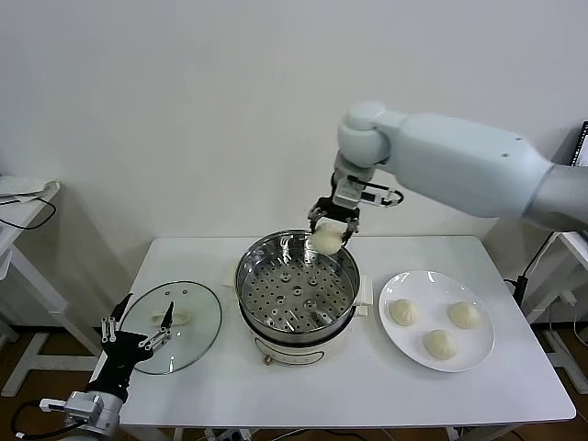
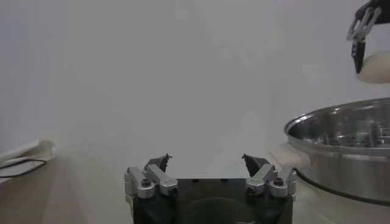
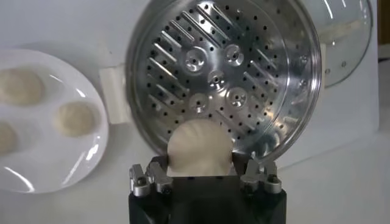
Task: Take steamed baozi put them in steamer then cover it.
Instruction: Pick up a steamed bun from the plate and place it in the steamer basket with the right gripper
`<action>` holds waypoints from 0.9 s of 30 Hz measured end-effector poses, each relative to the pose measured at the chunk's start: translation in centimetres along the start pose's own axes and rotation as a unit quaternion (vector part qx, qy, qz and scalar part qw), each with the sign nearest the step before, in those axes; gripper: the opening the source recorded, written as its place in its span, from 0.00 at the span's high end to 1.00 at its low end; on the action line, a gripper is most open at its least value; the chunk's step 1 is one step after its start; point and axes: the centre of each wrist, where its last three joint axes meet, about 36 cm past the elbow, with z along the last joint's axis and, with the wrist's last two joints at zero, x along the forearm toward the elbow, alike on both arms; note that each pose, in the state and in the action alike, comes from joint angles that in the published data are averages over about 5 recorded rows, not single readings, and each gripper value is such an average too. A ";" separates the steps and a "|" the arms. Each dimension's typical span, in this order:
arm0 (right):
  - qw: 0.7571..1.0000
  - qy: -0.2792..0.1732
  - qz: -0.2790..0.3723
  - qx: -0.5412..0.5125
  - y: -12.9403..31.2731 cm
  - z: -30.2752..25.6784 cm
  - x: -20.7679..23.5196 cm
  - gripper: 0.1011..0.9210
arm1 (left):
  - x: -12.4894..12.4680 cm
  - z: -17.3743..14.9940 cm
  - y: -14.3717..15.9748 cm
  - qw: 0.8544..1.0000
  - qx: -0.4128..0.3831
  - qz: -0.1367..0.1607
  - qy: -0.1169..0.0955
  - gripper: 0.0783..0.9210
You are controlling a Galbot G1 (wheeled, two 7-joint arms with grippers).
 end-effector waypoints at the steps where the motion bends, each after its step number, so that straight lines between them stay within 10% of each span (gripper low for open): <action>1: 1.000 -0.002 0.000 0.003 -0.3 0.1 -0.5 0.28 | 0.0 0.0 0.1 1.000 0.000 -0.001 0.000 0.12; 27: 1.000 -0.021 -0.003 0.013 -2.6 0.9 -8.3 0.28 | 0.0 0.3 0.5 1.000 -0.001 -0.005 0.002 0.12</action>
